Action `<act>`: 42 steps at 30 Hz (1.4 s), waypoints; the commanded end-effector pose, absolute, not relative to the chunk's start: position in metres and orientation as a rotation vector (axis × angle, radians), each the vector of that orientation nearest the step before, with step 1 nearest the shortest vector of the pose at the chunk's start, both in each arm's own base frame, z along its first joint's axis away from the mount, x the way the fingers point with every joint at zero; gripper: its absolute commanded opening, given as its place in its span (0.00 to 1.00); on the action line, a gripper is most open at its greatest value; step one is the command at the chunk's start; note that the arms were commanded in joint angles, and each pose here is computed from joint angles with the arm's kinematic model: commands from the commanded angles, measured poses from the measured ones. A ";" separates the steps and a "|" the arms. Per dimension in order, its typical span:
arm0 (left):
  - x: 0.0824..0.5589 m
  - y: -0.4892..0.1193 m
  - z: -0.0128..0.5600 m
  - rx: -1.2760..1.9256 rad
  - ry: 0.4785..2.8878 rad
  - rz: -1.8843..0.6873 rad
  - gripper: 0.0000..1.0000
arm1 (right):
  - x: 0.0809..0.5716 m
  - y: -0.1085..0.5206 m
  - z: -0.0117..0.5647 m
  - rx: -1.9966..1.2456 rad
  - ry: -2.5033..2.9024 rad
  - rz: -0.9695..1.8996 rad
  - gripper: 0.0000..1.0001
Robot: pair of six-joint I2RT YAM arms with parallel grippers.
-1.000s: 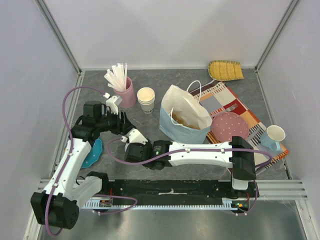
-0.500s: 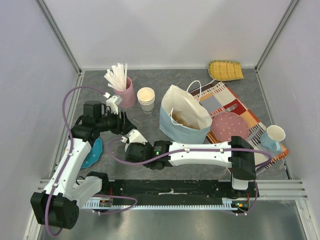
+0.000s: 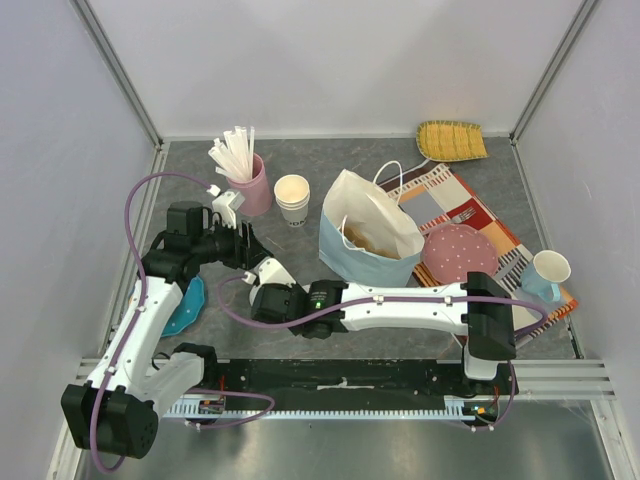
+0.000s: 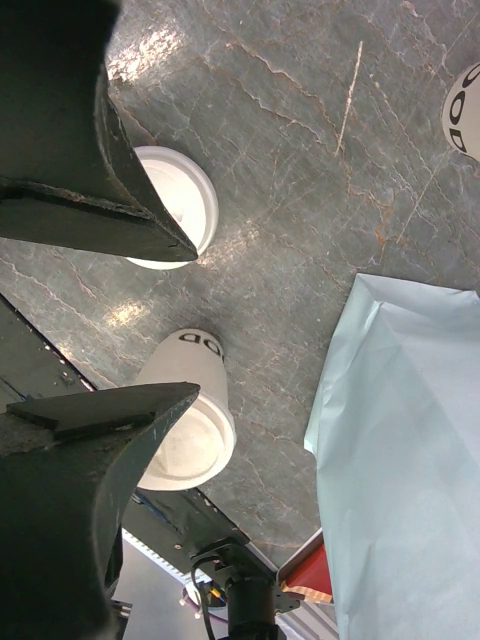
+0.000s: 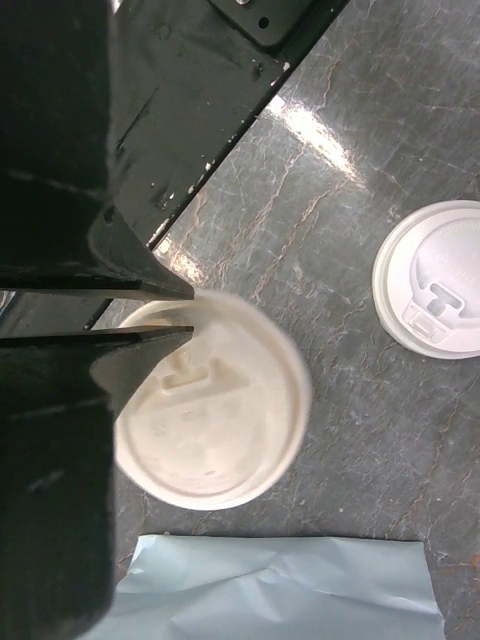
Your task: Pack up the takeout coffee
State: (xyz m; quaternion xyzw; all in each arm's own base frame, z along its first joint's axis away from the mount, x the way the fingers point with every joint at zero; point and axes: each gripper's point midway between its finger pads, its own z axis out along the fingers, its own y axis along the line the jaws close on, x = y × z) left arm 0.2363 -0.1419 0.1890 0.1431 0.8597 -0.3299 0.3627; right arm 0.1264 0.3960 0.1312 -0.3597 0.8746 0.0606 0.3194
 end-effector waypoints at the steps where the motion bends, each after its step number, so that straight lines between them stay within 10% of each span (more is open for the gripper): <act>1: 0.239 -0.146 0.199 0.365 2.177 -0.883 0.58 | 0.126 0.392 0.147 -0.930 2.291 0.200 0.09; 42: 0.241 -0.146 0.202 0.381 2.172 -0.882 0.57 | 0.127 0.402 0.201 -1.110 2.123 0.294 0.00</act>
